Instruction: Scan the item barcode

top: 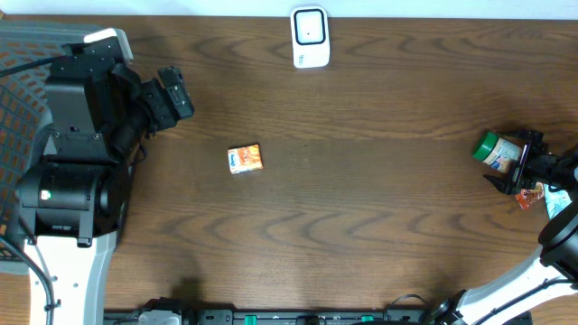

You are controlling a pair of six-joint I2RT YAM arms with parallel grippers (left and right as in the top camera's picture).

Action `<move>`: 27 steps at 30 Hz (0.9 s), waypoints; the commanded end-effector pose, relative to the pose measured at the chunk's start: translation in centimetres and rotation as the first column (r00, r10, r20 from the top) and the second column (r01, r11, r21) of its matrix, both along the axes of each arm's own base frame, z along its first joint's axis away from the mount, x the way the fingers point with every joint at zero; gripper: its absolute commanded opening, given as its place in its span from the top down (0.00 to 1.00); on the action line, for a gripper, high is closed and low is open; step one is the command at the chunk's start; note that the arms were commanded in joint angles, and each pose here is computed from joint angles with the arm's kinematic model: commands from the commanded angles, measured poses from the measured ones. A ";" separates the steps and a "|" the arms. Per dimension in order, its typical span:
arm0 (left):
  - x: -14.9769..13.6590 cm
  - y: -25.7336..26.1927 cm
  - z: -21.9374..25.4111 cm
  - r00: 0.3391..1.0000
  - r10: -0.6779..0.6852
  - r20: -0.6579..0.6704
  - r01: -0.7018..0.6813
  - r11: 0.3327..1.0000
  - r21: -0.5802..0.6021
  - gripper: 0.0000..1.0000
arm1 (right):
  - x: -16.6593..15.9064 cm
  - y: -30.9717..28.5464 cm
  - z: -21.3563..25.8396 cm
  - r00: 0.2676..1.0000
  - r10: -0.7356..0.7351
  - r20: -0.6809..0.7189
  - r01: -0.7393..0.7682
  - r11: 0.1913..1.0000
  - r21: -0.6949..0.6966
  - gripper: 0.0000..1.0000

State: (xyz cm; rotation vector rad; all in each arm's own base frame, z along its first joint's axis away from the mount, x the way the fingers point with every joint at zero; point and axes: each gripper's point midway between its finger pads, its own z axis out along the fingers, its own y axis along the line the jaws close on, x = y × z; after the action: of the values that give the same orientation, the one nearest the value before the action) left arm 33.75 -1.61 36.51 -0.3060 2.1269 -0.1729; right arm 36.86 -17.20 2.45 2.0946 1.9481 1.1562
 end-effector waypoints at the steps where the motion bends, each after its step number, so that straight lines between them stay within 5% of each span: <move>1: 0.0 0.4 0.5 1.000 0.011 0.012 -0.011 1.000 0.013 0.02 | -0.5 -1.2 0.0 1.000 0.022 0.000 -0.021 0.997 -0.080 0.01; 17: 0.0 0.4 0.5 1.000 0.011 0.012 -0.011 1.000 0.013 0.02 | -2.8 -0.2 15.6 0.960 0.195 0.199 -0.080 0.877 -0.473 0.01; 22: 0.0 0.4 0.5 1.000 0.010 0.012 -0.011 1.000 0.013 0.02 | -5.3 -0.3 17.8 0.962 0.270 0.047 -0.158 0.686 -0.711 0.01; 27: 0.0 0.4 0.5 1.000 0.010 0.012 -0.011 1.000 0.013 0.02 | -6.6 1.6 16.4 0.925 0.336 -0.179 -0.346 0.543 -0.765 0.01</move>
State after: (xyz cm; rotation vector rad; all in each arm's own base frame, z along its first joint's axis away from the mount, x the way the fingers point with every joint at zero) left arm 33.75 -1.61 36.51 -0.3060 2.1269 -0.1729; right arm 31.30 -15.24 20.03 1.3633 2.1859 0.4410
